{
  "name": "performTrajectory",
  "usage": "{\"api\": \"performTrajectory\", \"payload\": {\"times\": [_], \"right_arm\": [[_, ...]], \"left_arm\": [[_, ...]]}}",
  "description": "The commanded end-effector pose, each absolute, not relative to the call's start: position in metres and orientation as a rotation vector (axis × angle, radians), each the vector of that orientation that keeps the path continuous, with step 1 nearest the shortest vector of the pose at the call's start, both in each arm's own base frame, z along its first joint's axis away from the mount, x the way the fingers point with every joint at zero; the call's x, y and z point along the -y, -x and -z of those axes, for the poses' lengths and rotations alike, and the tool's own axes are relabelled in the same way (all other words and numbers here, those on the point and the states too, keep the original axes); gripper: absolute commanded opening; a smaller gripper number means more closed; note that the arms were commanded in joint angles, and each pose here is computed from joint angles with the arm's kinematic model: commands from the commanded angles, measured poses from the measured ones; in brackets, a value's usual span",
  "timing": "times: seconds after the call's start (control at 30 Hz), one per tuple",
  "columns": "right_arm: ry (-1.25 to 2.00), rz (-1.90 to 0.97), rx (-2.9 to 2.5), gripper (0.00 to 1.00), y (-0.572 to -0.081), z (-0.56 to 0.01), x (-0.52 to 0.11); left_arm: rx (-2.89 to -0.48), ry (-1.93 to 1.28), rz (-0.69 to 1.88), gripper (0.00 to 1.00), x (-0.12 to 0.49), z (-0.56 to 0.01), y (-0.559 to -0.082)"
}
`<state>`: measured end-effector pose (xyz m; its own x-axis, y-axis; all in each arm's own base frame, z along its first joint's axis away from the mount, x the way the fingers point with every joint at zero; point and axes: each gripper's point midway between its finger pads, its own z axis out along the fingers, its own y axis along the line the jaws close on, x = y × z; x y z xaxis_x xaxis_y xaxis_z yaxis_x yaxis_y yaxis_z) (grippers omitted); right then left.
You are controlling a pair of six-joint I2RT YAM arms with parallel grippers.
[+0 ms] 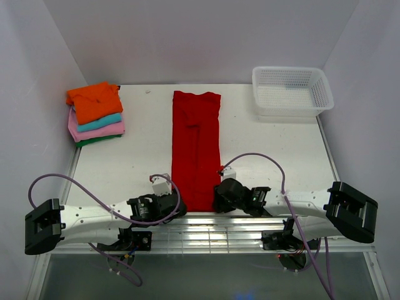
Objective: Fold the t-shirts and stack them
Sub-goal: Fold the tshirt
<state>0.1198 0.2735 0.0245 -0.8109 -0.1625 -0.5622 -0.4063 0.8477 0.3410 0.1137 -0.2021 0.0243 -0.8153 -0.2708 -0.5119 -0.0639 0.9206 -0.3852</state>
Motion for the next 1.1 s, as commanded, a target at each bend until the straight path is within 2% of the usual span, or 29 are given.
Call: {"api": "performTrajectory", "payload": {"times": [0.0,0.07,0.1,0.17,0.27,0.4,0.7,1.07], "right_arm": [[0.436,-0.535,-2.549,0.38,-0.112,-0.013,-0.26],[0.434,-0.521,-2.55,0.25,-0.112,-0.013,-0.259],[0.432,-0.518,-2.548,0.22,-0.113,-0.014,-0.259],[0.436,-0.506,-2.551,0.14,-0.112,-0.015,-0.257],[0.439,-0.495,-2.553,0.1,-0.111,-0.015,-0.256],[0.44,-0.481,-2.551,0.09,-0.112,-0.016,-0.254],[0.471,-0.453,-2.523,0.08,-0.121,-0.03,-0.262],[0.515,-0.368,-2.409,0.08,-0.16,-0.063,-0.293]], "left_arm": [[-2.682,0.18,0.21,0.59,0.149,0.021,-0.079],[-2.687,0.184,0.218,0.52,0.149,0.021,-0.078],[-2.686,0.182,0.22,0.37,0.149,0.02,-0.078],[-2.688,0.182,0.221,0.26,0.15,0.02,-0.078],[-2.698,0.182,0.204,0.1,0.148,0.022,-0.076],[-2.705,0.175,0.178,0.01,0.149,0.023,-0.077],[-2.64,0.152,0.173,0.0,0.165,0.003,-0.093],[-2.407,0.203,0.122,0.0,0.193,-0.058,-0.156]]}}
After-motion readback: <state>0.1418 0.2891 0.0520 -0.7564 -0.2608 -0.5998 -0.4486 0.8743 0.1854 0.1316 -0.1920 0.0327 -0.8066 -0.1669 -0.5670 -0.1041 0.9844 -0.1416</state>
